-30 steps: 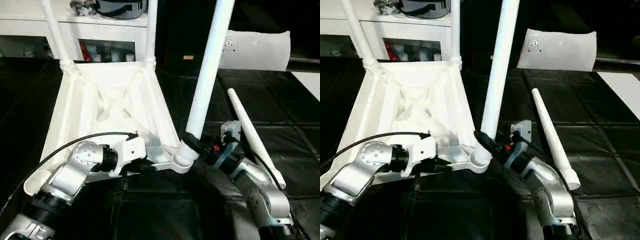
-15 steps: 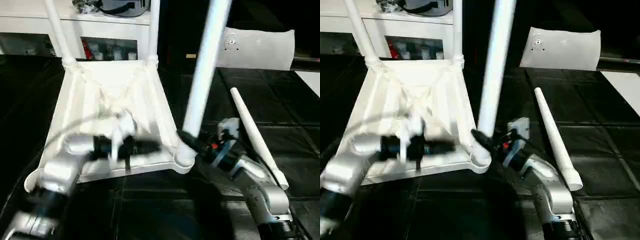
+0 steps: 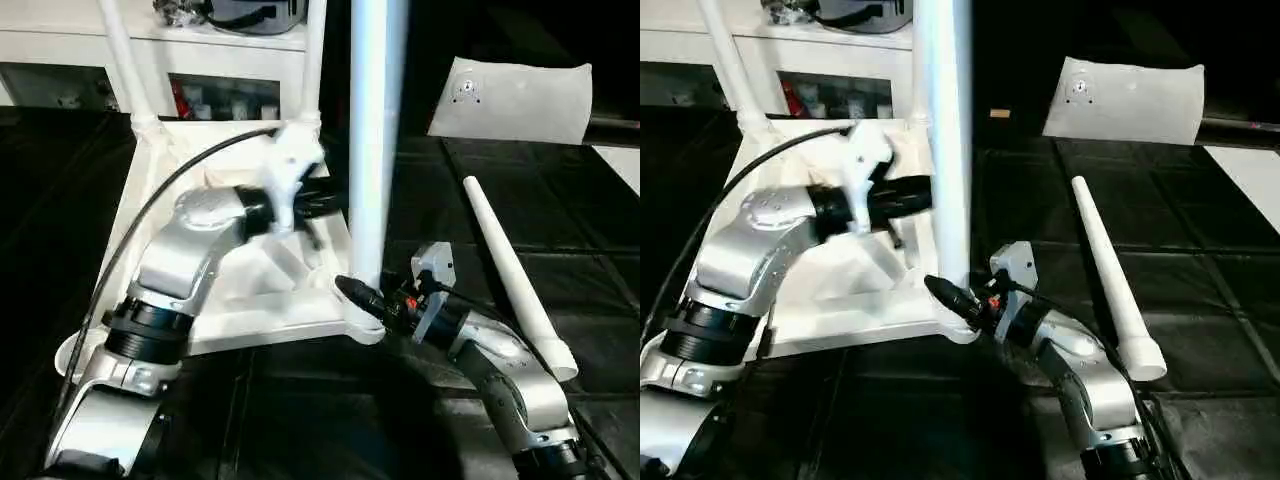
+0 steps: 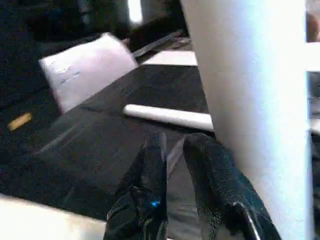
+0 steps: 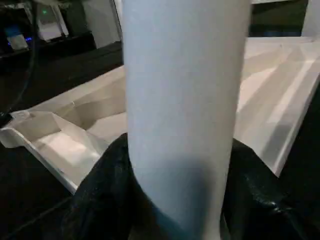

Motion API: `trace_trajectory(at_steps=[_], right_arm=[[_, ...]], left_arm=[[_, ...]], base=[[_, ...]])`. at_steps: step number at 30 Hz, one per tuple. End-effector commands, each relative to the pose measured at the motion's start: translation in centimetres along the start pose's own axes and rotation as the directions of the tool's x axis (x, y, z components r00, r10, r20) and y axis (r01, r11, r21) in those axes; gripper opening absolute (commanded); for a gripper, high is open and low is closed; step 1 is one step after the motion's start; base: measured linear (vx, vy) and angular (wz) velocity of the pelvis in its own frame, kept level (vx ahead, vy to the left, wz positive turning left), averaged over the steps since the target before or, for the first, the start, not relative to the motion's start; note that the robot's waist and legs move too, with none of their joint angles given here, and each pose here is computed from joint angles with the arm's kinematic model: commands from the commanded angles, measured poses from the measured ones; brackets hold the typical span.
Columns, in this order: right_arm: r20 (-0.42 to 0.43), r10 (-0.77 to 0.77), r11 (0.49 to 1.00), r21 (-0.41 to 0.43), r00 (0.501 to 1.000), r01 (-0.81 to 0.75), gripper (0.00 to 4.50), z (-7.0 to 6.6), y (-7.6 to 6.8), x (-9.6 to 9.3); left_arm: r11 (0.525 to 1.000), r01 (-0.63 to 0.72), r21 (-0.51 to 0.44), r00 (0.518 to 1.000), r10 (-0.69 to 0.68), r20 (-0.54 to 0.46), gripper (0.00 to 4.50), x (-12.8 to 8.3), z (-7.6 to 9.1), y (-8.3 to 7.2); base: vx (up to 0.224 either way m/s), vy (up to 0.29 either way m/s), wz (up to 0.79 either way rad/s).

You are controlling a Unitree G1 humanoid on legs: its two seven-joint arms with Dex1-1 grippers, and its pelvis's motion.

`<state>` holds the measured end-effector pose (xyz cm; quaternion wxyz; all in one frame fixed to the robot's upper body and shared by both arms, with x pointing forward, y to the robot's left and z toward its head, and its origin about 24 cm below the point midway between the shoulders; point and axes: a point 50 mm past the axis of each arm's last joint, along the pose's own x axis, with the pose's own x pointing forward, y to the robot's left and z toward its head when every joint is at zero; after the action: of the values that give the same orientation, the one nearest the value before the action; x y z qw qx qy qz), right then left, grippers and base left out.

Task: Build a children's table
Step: Insert table leg to table base

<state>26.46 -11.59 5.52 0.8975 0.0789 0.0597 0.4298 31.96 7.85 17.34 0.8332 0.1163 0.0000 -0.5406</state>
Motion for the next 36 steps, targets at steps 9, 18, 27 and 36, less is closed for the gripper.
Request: trace_trajectory(at_steps=[9, 18, 27, 36], right_arm=[[0.018, -0.048, 0.998, -0.035, 0.999, 0.048, 1.93, 1.3, -1.1, 0.2], [0.033, -0.065, 0.997, -0.035, 0.997, 0.066, 1.93, 2.0, -1.4, 0.1], [0.024, -0.15, 0.989, -0.013, 0.988, 0.151, 1.93, 2.1, -2.2, -1.0], [0.038, -0.167, 0.986, -0.02, 0.985, 0.168, 1.93, 2.6, -1.9, -1.9]], left_arm=[[0.977, 0.211, 0.035, 0.973, -0.214, 0.084, 0.89, 1.0, 2.9, -3.8], [0.996, 0.085, -0.029, 0.992, -0.082, 0.101, 0.89, 0.0, 1.9, -2.0], [0.995, -0.013, -0.1, 0.999, 0.016, 0.029, 1.69, -3.8, -0.8, 0.1], [0.983, 0.061, -0.172, 0.966, -0.101, -0.239, 2.26, -5.2, -6.6, -3.6]], base=[[0.0, 0.0, 0.0], [0.0, 0.0, 0.0], [0.0, 0.0, 0.0], [0.0, 0.0, 0.0]])
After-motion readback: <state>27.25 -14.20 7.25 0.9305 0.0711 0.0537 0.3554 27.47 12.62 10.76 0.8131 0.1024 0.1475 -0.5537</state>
